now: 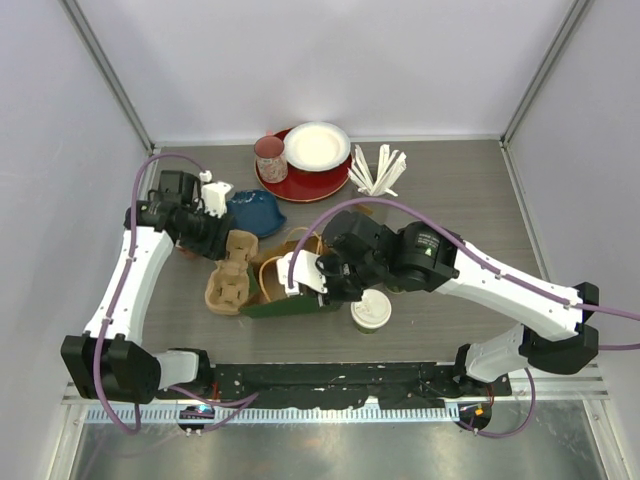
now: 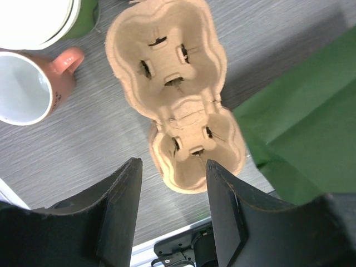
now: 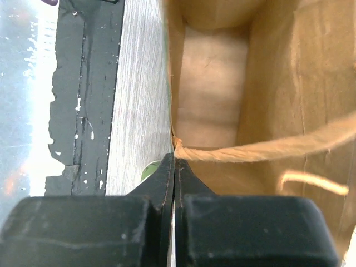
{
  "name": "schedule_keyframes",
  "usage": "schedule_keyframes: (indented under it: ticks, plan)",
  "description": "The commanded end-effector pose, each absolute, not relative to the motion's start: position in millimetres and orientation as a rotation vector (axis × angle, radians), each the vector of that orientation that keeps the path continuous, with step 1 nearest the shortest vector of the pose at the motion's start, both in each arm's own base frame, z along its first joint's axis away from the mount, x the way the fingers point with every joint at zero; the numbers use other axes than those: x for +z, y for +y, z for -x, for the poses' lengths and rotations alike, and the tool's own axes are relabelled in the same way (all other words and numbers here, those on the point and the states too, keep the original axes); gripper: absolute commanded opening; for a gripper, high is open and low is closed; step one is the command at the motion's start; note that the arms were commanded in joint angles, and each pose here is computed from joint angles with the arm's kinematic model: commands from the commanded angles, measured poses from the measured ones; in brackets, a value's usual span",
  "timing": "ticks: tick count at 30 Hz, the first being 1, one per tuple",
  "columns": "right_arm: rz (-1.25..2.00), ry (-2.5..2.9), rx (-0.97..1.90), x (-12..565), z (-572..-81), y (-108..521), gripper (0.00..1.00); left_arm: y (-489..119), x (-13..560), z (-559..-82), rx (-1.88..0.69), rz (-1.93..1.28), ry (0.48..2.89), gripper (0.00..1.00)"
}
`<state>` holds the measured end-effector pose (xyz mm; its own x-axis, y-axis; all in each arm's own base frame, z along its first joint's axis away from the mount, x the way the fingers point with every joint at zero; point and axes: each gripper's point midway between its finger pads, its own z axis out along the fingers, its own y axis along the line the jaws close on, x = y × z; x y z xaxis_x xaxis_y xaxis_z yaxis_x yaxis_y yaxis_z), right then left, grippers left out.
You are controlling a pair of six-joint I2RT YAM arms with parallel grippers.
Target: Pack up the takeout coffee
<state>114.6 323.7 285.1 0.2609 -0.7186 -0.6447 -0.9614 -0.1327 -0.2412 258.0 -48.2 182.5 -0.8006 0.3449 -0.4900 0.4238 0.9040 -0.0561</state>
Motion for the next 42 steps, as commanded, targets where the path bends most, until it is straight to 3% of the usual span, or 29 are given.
schedule_keyframes:
  ticks: [1,21,30,32,33,36,42]
  plan:
    - [1.917,1.562,0.541,288.7,-105.9,317.8,0.01,-37.6,174.6,-263.4,-0.142,-0.522,2.588,0.54]
    - [1.780,1.649,0.438,256.4,-129.4,325.0,0.01,-42.8,156.9,-264.8,-0.177,-0.490,2.585,0.57]
    - [1.734,1.681,0.430,260.8,-129.6,318.0,0.01,-29.0,134.1,-266.4,-0.075,-0.465,2.611,0.47]
    - [1.718,1.696,0.424,259.4,-131.3,318.6,0.11,-27.4,125.7,-267.2,-0.063,-0.463,2.615,0.47]
    - [1.712,1.701,0.421,259.2,-132.0,318.8,0.24,-26.2,122.2,-267.4,-0.054,-0.465,2.620,0.47]
    - [1.691,1.707,0.425,263.4,-133.6,320.6,0.37,-30.2,113.1,-268.4,-0.072,-0.482,2.627,0.46]
    - [1.674,1.696,0.439,270.5,-133.0,321.8,0.44,-28.7,99.9,-269.2,-0.039,-0.512,2.650,0.42]
